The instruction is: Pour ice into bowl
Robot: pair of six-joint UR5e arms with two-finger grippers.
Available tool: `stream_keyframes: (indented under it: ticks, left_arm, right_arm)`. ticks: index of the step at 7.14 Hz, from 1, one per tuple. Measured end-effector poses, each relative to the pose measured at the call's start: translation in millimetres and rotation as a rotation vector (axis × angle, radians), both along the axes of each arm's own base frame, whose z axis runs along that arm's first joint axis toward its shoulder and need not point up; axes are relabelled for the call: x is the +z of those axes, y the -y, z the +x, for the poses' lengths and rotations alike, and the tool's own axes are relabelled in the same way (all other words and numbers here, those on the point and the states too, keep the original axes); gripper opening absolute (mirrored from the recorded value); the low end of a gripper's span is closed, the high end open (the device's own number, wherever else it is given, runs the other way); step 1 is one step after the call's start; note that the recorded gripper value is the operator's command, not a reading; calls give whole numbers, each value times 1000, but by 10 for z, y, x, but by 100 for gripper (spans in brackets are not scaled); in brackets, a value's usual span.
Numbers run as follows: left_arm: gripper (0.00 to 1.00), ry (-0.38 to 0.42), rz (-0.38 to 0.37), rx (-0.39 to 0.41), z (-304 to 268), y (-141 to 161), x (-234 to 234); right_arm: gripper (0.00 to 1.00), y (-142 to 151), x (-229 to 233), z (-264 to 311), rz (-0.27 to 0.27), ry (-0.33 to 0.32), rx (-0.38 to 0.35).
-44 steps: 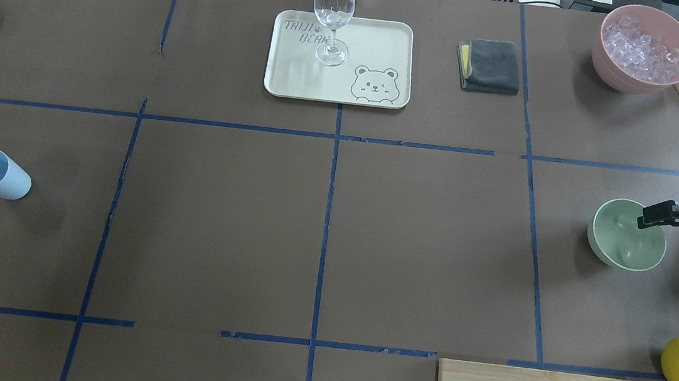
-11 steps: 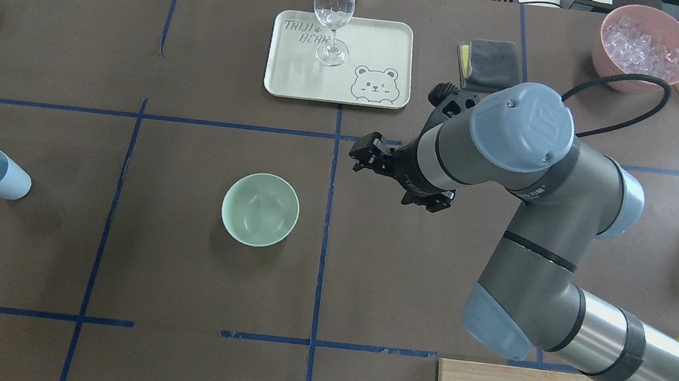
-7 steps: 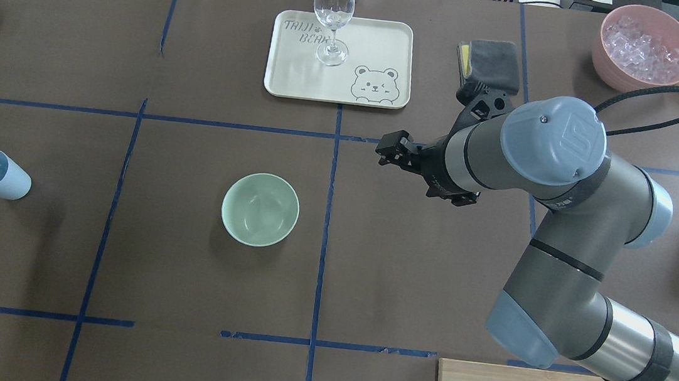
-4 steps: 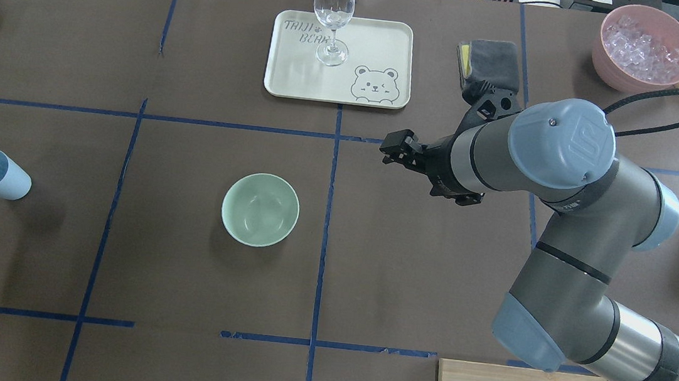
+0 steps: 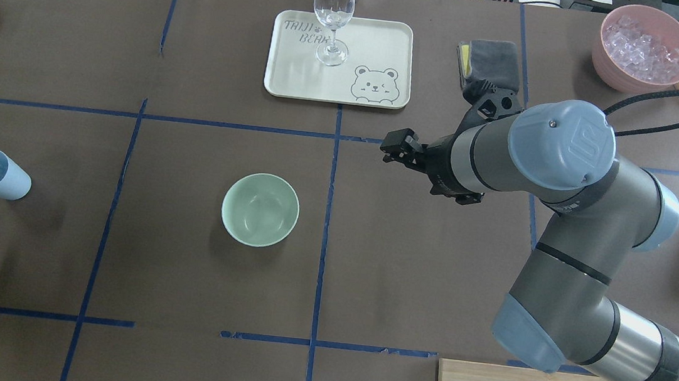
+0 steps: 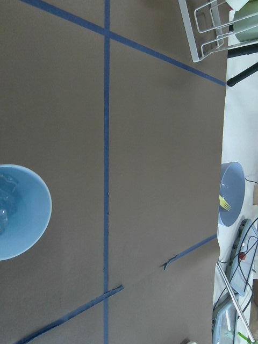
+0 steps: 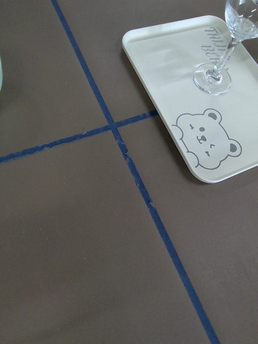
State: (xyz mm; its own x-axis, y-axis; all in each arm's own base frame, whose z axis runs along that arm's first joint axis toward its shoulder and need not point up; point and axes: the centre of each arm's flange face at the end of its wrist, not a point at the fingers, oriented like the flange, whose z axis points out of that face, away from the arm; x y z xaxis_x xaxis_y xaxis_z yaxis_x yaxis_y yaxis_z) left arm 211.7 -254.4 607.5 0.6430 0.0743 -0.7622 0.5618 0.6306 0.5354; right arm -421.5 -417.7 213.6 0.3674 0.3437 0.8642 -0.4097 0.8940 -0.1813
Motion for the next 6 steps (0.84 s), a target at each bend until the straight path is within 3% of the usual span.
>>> stream_keyframes:
  ticks: [2,6]
  left_arm:
    - [100,-8,61,-89,226,-232,205]
    - [99,-9,168,-238,676,-230,417]
  right_arm:
    - [100,4,31,6,-3,-4,2]
    - [100,-28,84,54,-9,-7,4]
